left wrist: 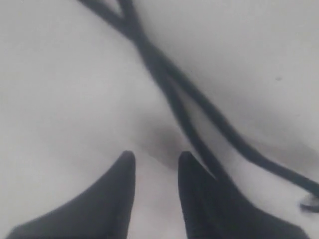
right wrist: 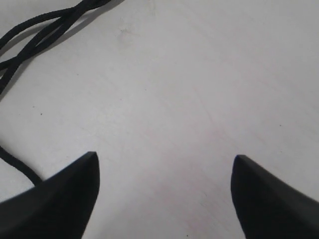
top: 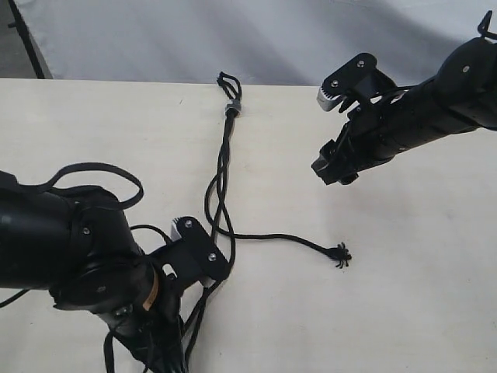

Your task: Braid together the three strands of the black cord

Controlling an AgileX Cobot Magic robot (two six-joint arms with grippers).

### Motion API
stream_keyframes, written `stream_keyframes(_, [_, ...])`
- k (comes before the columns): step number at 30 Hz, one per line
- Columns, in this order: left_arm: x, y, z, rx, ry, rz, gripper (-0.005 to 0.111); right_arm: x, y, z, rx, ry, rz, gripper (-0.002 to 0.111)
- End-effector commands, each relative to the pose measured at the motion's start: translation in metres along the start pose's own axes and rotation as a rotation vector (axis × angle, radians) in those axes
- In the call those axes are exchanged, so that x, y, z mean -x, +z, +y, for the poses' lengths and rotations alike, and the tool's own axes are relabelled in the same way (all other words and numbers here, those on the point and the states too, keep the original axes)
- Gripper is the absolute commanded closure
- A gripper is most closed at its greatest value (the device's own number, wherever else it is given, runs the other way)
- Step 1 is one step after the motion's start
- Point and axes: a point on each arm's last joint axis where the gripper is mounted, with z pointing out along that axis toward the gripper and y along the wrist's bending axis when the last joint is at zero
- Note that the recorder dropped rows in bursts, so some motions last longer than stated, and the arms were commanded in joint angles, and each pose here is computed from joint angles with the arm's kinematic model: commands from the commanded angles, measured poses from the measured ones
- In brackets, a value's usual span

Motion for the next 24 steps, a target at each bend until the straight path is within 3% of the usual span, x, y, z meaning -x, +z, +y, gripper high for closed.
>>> stream_keyframes(1, [-0.003,0.001,0.019,0.046,-0.045,0.031,0.077,-0.001,-0.002,-0.001,0.005,0.012,0.001,0.039])
stream_keyframes(6, [-0.006,0.001,0.029,0.059,-0.075,0.042,0.077,-0.001,-0.002,-0.001,0.005,0.012,0.001,0.039])
stream_keyframes(10, [-0.003,-0.008,0.023,0.001,-0.170,-0.003,0.077,0.000,-0.002,-0.002,-0.003,0.015,-0.005,0.039])
stream_keyframes(17, [-0.006,-0.015,0.009,-0.161,-0.219,0.003,0.077,0.000,-0.002,-0.002,-0.003,0.015,-0.005,0.039])
stream_keyframes(24, [-0.018,-0.004,0.003,-0.199,-0.251,-0.012,0.077,0.000,-0.002,-0.002,-0.003,0.015,-0.005,0.039])
